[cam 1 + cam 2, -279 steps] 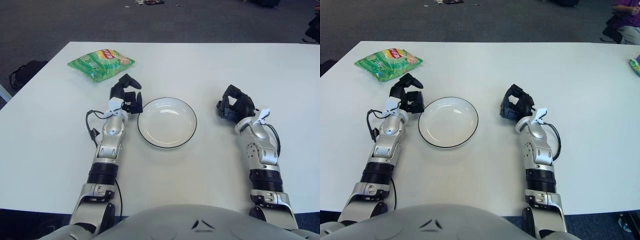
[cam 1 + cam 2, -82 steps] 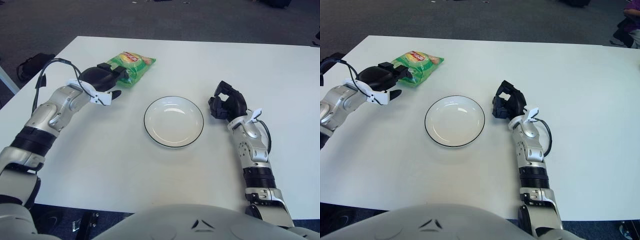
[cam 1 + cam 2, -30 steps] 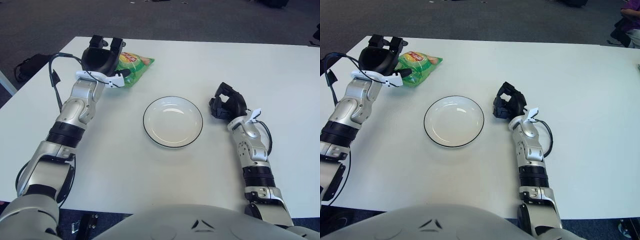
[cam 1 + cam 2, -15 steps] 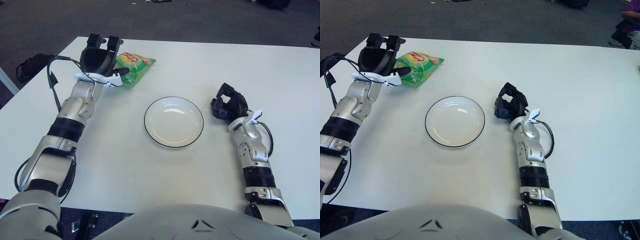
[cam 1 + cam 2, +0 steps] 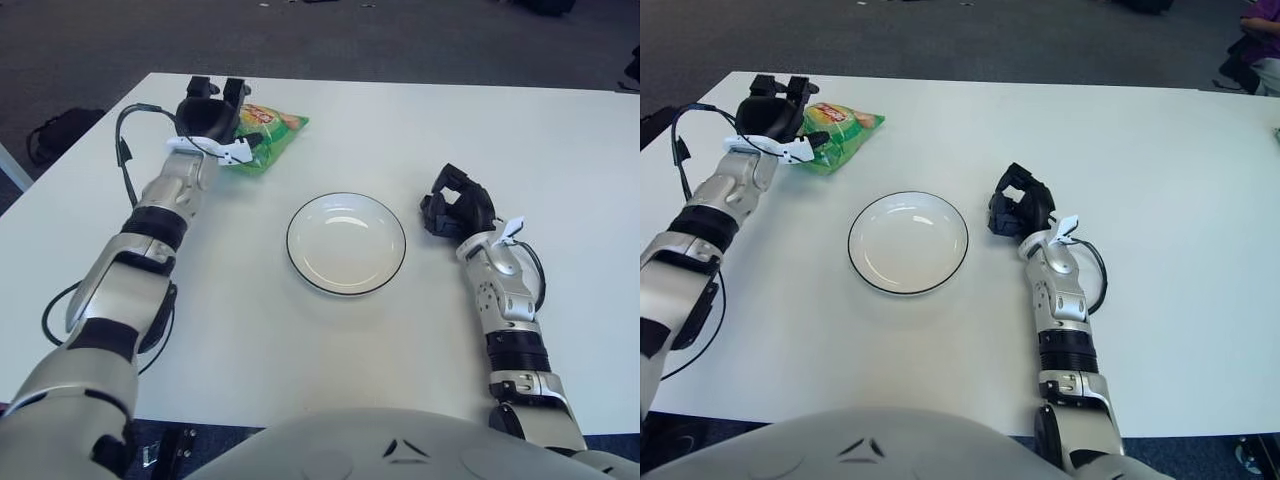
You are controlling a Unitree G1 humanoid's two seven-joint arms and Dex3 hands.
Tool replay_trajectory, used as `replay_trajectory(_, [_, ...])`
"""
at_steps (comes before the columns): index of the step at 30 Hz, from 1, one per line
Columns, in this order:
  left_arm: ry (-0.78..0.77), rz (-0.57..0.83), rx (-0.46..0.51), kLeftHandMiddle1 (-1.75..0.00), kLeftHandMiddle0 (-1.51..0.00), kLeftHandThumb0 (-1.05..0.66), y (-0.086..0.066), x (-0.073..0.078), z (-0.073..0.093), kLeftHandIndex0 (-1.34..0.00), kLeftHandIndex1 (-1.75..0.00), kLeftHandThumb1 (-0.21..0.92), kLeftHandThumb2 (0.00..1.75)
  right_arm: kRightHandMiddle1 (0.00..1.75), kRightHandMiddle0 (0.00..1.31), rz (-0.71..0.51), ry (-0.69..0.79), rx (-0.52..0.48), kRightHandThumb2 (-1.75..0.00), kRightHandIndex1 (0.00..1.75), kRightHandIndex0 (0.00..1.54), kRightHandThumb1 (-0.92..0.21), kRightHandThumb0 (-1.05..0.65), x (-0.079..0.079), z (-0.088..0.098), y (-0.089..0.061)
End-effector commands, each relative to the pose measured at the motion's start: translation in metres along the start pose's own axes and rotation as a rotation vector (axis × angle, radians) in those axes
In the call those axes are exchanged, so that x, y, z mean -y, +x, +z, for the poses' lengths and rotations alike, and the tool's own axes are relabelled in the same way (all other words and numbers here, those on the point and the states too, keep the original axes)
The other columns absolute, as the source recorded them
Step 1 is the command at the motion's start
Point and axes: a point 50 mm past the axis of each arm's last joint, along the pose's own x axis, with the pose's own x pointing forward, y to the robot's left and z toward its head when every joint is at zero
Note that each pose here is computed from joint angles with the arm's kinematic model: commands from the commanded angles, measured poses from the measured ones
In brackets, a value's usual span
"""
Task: Put the snack into the plate.
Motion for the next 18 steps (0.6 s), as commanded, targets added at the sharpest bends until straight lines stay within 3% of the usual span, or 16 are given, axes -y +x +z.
replay_trajectory(1, [-0.012, -0.007, -0.025, -1.02, -0.04, -0.9, 0.006, 0.0, 0.0, 0.0, -1.13, 0.92, 0.98, 1.75, 0.72, -0.045, 0.033, -0.132, -1.47, 1.75, 1.28, -0.19, -0.53, 0.004, -0.035, -0.019])
replay_trajectory(18, [-0.03, -0.204, -0.085, -0.67, 0.0, -0.89, 0.005, 0.028, 0.009, 0.0, -0.9, 0.92, 1.11, 1.75, 0.72, -0.052, 0.035, -0.14, -1.48, 1.75, 1.26, -0.19, -0.54, 0.002, -0.036, -0.022])
